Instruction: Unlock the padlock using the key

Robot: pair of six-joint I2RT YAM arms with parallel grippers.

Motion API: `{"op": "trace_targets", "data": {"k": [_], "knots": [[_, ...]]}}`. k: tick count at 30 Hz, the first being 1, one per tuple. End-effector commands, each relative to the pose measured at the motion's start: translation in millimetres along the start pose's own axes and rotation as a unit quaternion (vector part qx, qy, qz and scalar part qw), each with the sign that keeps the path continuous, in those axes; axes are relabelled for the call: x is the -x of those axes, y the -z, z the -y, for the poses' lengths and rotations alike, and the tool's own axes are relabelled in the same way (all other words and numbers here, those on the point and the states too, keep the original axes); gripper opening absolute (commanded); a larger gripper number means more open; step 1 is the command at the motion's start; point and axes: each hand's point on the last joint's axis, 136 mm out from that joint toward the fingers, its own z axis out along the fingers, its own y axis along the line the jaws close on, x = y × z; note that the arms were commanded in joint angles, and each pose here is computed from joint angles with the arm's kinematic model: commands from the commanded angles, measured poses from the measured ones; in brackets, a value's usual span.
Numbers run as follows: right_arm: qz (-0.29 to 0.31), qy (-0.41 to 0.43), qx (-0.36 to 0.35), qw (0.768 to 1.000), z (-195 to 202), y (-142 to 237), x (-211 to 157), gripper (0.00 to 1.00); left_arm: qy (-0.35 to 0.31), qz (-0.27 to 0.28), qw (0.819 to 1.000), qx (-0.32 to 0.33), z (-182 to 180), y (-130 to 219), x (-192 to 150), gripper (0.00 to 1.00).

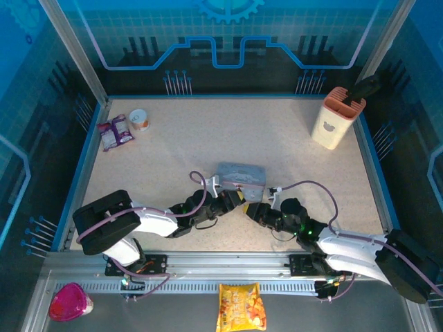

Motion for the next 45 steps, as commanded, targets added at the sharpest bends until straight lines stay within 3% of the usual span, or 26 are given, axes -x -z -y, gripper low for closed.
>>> {"op": "trace_targets", "data": {"k": [1, 16, 27, 45], "knots": [[0.111, 0.019, 0.07, 0.991, -50.8, 8.6, 51.7, 0.23, -0.012, -0.095, 0.995, 0.0, -2.8, 7.5, -47.6, 0.0], [0.103, 0.022, 0.081, 0.991, -58.2, 1.0, 51.3, 0.27, -0.007, -0.096, 0.995, 0.009, -9.7, 4.4, -49.2, 0.0], [0.102, 0.022, 0.048, 0.993, -41.9, 6.9, 45.5, 0.4, -0.009, -0.025, 0.999, 0.038, -28.5, 15.8, -10.2, 0.0], [0.08, 0.009, 0.024, 0.996, -16.9, 4.5, 7.6, 0.35, 0.024, 0.002, 1.0, 0.009, -12.2, 12.3, 12.3, 0.0]]}}
